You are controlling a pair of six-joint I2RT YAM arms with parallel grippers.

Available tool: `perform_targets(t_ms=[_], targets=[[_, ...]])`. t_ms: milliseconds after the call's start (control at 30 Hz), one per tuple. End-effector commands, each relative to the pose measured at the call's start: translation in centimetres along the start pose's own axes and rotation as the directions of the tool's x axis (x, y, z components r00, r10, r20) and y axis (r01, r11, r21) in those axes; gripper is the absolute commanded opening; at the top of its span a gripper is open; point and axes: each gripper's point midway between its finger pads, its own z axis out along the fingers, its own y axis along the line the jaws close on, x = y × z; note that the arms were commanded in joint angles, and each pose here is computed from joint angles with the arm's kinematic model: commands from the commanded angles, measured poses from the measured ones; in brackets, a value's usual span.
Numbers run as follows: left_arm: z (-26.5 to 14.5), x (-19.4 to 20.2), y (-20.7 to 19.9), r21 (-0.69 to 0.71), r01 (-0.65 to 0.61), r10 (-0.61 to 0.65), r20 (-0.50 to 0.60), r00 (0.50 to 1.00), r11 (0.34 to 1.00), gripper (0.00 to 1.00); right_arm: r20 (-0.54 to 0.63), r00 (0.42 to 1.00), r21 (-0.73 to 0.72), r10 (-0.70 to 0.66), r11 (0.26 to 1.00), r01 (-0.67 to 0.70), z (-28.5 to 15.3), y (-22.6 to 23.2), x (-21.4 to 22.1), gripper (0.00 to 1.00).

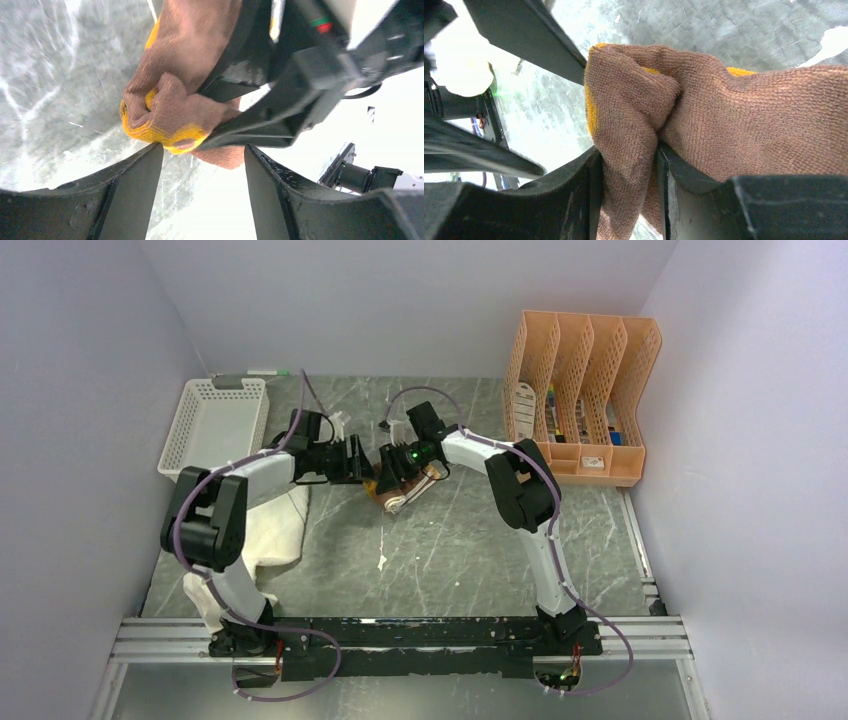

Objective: Roll the towels
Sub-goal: Roll the towel at the center of the board.

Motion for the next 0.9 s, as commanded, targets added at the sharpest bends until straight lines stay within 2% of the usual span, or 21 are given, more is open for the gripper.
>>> perform_targets(t_ms=[0,100,267,367,467,667,767,867], targets=[[-2.9,-4.3,-1.5,-0.052,-0.083,0.089,0.127,0.988,0.995,0.72,-0.164,0.979,0.097,0.121,0.99,-0.106,1.7,-3.6,6.9,0.41],[-3.5,-5.4,-0.6,-0.092,-0.052,0.067,0.163,0.984,0.994,0.72,-0.166,0.979,0.061,0.122,0.992,-0.113,1.8,-3.2,7.0,0.39],[-2.0,-5.3,2.1,-0.147,-0.024,0.041,0.117,0.992,0.989,0.65,-0.169,0.978,0.036,0.118,0.993,-0.114,1.9,-2.8,7.2,0.38],[-1.0,-4.8,2.4,-0.127,-0.025,0.035,0.074,0.997,0.992,0.64,-0.171,0.978,0.032,0.116,0.993,-0.113,1.8,-2.6,7.3,0.38],[0.0,-4.1,2.1,-0.111,-0.084,0.087,0.025,0.996,0.99,0.65,-0.171,0.978,0.03,0.115,0.993,-0.112,1.8,-2.6,7.4,0.38],[1.8,-2.6,2.0,-0.1,-0.114,0.111,-0.032,0.993,0.988,0.66,-0.173,0.978,0.024,0.118,0.993,-0.116,1.9,-2.6,7.4,0.38],[2.3,-2.1,2.0,-0.086,-0.115,0.111,-0.046,0.993,0.99,0.62,-0.176,0.977,0.025,0.117,0.993,-0.115,1.9,-2.7,7.5,0.38],[2.9,-1.6,2.5,-0.089,-0.115,0.109,-0.078,0.991,0.989,0.52,-0.182,0.976,0.029,0.119,0.993,-0.116,1.9,-2.8,7.7,0.38]])
